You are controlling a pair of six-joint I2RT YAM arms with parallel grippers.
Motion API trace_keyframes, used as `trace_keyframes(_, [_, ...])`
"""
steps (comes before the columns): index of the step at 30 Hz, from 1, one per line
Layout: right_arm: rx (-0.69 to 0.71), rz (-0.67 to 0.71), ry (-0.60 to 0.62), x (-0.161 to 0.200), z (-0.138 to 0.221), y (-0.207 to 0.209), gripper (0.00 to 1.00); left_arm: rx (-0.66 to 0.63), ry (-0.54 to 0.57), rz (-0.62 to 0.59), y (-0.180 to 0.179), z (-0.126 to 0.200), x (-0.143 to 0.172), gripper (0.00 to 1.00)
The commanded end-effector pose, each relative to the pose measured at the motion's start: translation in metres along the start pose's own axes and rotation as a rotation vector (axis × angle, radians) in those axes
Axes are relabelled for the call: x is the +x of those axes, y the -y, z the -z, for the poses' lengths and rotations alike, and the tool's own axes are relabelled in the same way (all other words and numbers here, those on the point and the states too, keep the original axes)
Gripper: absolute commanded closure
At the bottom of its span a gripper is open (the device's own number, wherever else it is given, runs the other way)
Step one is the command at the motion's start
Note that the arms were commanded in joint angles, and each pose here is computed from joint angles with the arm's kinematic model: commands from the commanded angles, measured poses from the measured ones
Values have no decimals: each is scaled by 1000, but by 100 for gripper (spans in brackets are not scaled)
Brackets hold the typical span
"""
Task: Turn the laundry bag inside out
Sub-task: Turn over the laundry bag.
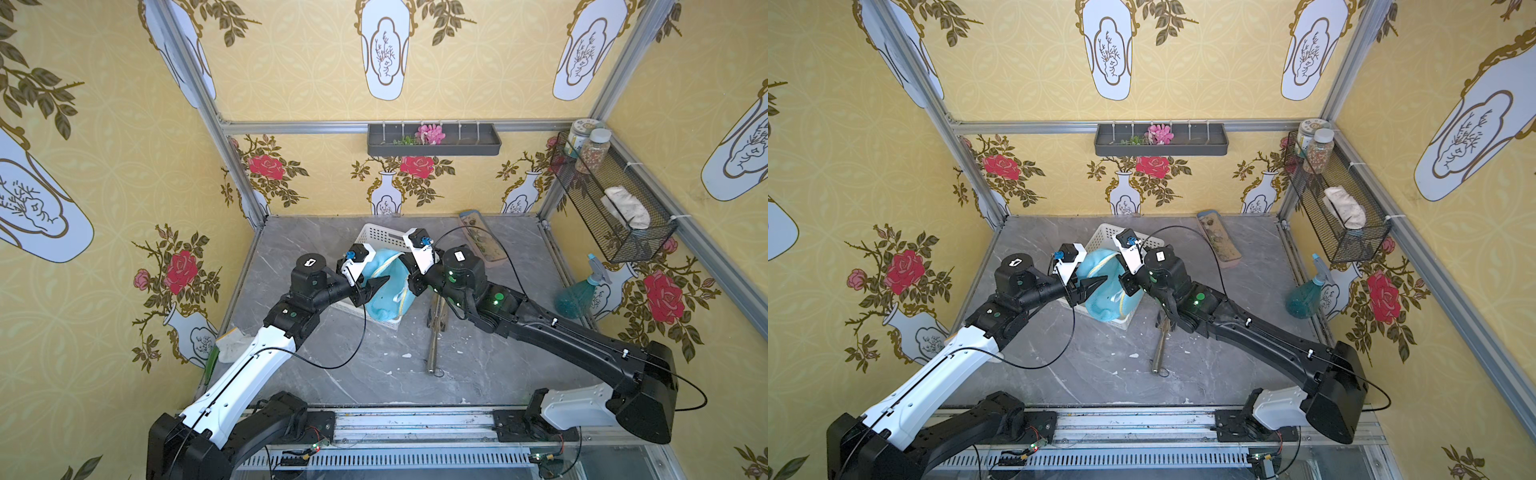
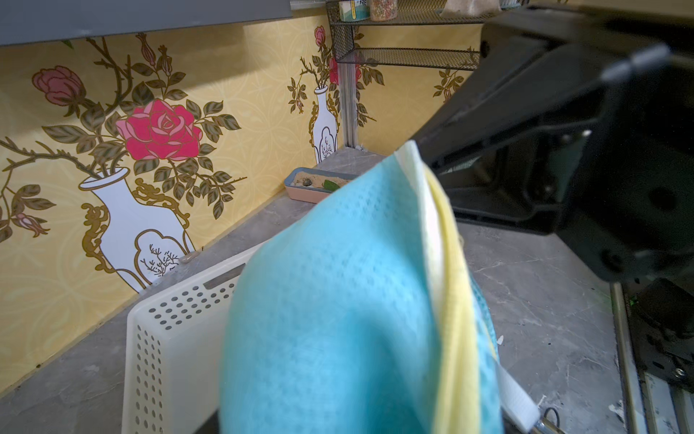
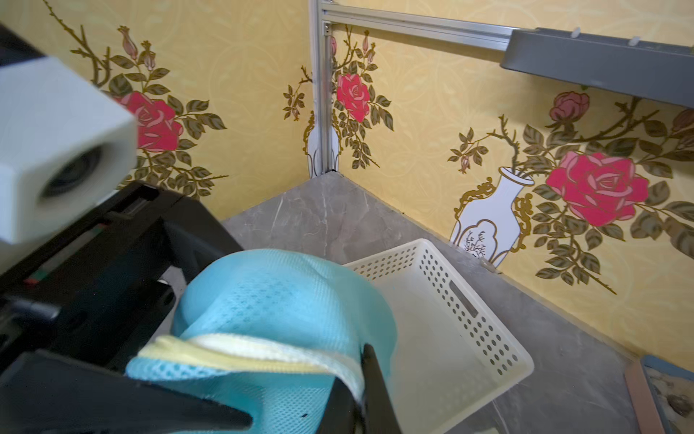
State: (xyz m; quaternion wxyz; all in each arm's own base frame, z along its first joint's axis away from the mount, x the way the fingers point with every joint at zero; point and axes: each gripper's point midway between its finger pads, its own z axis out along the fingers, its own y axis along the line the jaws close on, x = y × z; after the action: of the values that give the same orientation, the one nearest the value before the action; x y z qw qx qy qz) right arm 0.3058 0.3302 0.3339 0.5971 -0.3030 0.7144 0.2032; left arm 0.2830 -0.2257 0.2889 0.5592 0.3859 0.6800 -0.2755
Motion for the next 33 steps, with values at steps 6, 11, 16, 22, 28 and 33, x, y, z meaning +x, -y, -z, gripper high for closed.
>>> trace_keyframes(6, [104,-50,103,-30,11,26,100,-8,-21,2,-1,-1,9,64])
trace_keyframes(11, [88,-48,128,-36,19,24,100,-25,-55,16,-7,-6,15,77])
trace_keyframes(16, [69,-30,134,-38,21,21,100,-5,-54,14,-4,-6,12,93])
trace_keyframes(22, [-56,-78,43,-26,10,46,100,128,11,-55,23,5,-6,100])
trace_keyframes(28, [-270,-180,-42,-11,-4,72,78,310,97,-147,59,23,-25,100])
trace_keyframes(33, [-299,-181,-68,-4,-20,79,69,469,115,-160,81,30,-31,100])
